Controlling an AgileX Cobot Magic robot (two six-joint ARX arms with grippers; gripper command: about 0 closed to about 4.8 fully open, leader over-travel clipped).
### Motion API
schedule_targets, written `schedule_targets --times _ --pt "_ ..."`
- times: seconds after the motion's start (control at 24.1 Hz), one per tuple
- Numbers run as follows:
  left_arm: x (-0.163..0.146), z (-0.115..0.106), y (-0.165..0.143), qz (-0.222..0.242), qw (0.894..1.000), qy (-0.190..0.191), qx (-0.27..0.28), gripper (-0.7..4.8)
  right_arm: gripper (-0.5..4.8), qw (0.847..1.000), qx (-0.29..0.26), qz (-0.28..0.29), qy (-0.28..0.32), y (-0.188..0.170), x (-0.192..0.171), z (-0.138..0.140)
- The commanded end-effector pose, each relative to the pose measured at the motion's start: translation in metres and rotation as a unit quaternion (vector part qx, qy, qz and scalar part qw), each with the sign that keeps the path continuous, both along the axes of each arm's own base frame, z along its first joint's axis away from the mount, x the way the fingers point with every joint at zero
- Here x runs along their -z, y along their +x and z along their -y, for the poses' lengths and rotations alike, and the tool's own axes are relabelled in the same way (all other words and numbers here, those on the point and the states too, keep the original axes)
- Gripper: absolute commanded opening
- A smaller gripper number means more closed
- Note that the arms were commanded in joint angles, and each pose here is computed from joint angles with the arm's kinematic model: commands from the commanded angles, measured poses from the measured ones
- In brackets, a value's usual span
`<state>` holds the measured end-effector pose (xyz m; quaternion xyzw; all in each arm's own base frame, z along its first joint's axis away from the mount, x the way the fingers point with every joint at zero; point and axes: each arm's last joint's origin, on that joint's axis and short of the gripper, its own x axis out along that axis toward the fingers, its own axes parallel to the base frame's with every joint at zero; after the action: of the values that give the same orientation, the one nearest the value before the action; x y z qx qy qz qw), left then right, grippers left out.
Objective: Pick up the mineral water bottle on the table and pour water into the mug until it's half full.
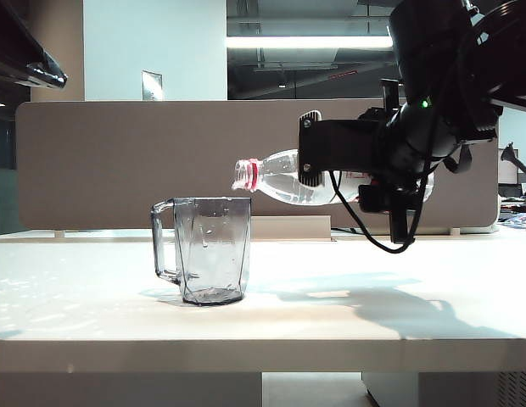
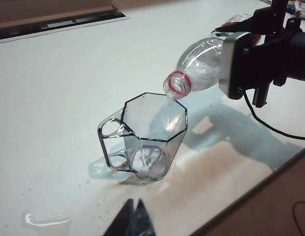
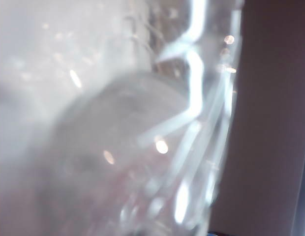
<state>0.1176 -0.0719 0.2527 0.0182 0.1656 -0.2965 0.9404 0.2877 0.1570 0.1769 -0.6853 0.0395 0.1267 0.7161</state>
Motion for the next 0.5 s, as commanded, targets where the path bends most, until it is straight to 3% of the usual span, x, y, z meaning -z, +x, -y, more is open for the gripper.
schedule_targets --times 0.04,0.5 --pt "-0.0022 0.0004 0.0001 0.008 1.0 -0.003 0.003 -0.04 2.02 0.999 -0.001 0.046 0.014 0.0019 -0.0148 -0.0016" --pt "-0.0022 0.0004 0.0001 0.008 1.0 -0.003 0.003 -0.05 2.02 0.997 -0.002 0.078 -0.001 0.003 -0.0214 -0.002"
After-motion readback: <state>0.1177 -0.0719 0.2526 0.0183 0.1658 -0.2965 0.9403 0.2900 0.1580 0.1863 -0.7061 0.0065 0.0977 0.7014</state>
